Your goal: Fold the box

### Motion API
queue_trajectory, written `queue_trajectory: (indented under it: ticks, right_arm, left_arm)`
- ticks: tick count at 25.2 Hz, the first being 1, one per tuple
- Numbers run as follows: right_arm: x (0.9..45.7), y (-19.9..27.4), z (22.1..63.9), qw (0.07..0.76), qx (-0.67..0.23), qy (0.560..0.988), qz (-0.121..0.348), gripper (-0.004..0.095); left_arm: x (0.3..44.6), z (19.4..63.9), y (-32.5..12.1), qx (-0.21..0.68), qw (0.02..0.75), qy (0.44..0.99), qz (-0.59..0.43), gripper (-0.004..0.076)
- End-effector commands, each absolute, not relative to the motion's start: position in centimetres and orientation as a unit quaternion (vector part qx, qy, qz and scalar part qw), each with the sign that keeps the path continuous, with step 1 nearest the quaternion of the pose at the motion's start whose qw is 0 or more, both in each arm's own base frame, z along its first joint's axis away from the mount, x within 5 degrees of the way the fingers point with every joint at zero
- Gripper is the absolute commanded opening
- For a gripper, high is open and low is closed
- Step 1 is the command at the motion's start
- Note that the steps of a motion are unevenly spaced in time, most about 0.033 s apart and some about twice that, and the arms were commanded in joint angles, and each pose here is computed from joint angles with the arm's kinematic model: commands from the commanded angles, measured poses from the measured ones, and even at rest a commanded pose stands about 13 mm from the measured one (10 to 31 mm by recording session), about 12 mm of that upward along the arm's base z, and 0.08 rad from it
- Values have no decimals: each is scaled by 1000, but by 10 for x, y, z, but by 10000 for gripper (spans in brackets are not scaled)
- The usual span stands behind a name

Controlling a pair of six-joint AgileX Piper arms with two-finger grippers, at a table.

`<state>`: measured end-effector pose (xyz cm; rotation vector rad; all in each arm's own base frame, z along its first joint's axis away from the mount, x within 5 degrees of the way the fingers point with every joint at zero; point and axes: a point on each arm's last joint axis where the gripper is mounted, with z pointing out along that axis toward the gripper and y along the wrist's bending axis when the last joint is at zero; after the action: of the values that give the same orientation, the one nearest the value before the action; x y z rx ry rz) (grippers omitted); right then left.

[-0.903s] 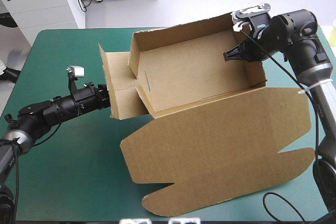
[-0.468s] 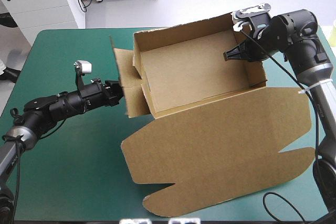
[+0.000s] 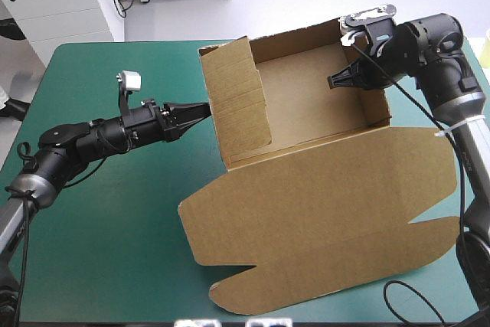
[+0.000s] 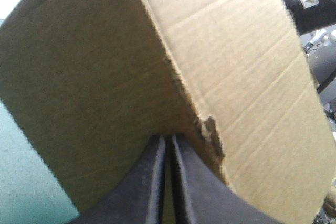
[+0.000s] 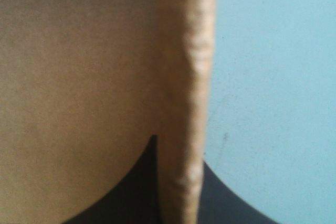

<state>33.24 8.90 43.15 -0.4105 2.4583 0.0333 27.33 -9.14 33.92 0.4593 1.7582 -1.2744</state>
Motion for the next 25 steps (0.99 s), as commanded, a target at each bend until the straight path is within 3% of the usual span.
queue_trajectory:
  ticks: [1, 5, 7, 14, 18, 22, 25]
  right_arm:
    - [320, 86, 453, 353, -153, 923, 19, -18]
    - [320, 86, 453, 353, -154, 923, 18, -18]
    - [320, 86, 453, 353, -156, 922, 18, -18]
    - [320, 86, 453, 353, -161, 921, 16, -18]
    - [320, 86, 453, 353, -160, 922, 16, -17]
    - [320, 87, 453, 353, -161, 921, 18, -17]
    - [318, 94, 453, 354, -171, 919, 21, -17]
  left_arm:
    - [265, 377, -94, 194, 468, 657, -559, 152]
    - [269, 383, -93, 172, 471, 663, -556, 316]
    - [271, 383, -92, 160, 470, 668, -554, 351]
    - [277, 379, -89, 106, 453, 693, -550, 354]
    - [281, 370, -97, 110, 425, 769, -464, 348]
    - [283, 393, -122, 97, 460, 772, -429, 348]
    - [286, 392, -133, 99, 438, 805, -387, 348]
